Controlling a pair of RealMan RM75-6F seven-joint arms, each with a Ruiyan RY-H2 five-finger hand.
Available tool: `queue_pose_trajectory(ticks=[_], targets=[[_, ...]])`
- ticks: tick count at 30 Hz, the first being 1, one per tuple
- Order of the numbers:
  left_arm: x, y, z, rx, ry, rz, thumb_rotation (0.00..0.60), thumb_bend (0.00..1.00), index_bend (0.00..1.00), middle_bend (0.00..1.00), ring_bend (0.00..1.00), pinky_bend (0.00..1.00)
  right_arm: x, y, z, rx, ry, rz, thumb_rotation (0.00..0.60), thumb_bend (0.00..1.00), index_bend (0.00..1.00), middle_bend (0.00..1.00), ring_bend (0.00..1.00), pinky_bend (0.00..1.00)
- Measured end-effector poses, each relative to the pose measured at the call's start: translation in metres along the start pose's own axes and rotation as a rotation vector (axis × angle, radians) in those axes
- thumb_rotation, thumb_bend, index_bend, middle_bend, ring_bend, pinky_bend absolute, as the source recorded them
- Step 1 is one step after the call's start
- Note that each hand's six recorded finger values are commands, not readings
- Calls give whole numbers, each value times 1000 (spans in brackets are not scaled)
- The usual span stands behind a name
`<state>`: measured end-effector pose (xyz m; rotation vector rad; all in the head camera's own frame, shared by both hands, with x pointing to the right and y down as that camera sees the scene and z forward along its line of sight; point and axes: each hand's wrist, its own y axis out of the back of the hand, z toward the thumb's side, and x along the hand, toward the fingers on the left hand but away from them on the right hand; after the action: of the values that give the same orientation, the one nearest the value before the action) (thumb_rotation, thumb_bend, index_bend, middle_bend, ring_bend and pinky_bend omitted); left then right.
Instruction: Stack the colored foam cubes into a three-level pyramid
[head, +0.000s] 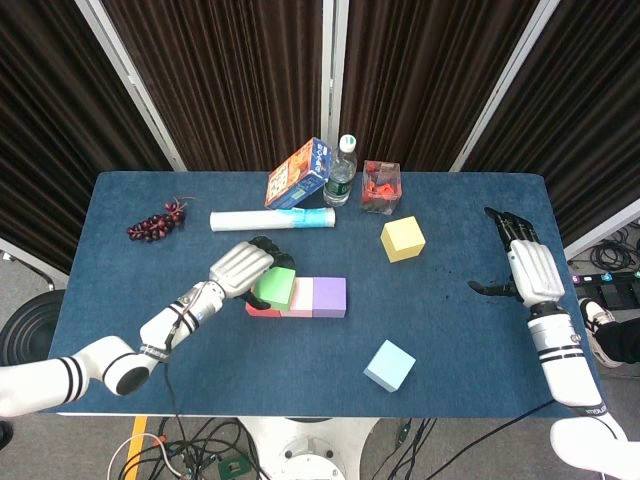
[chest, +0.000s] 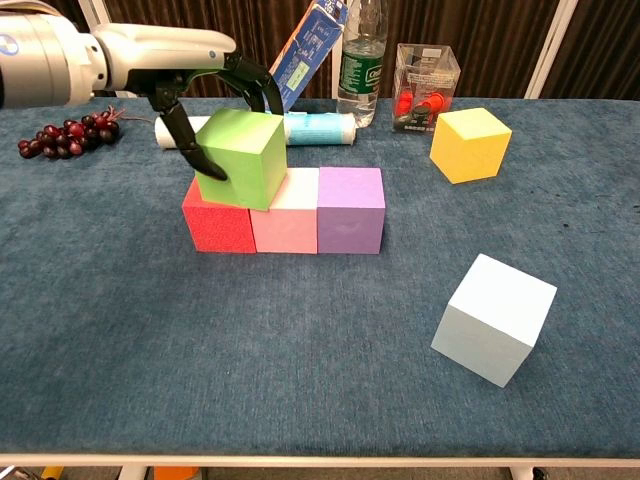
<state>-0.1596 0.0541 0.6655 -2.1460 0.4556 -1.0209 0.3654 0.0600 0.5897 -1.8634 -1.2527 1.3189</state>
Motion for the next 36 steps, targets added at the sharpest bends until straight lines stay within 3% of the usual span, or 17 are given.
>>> queue_pose_trajectory(ticks=[14,36], targets=[[-1,10,3,-93,60,27,600,89,328,464,302,145,-1,1,0,-4,6,-3,600,0,0,97,0,0],[2,4,8,-60,93,20,600,89,323,459,303,145,4,1,-3,-5,-6,-5,600,0,0,96,0,0]])
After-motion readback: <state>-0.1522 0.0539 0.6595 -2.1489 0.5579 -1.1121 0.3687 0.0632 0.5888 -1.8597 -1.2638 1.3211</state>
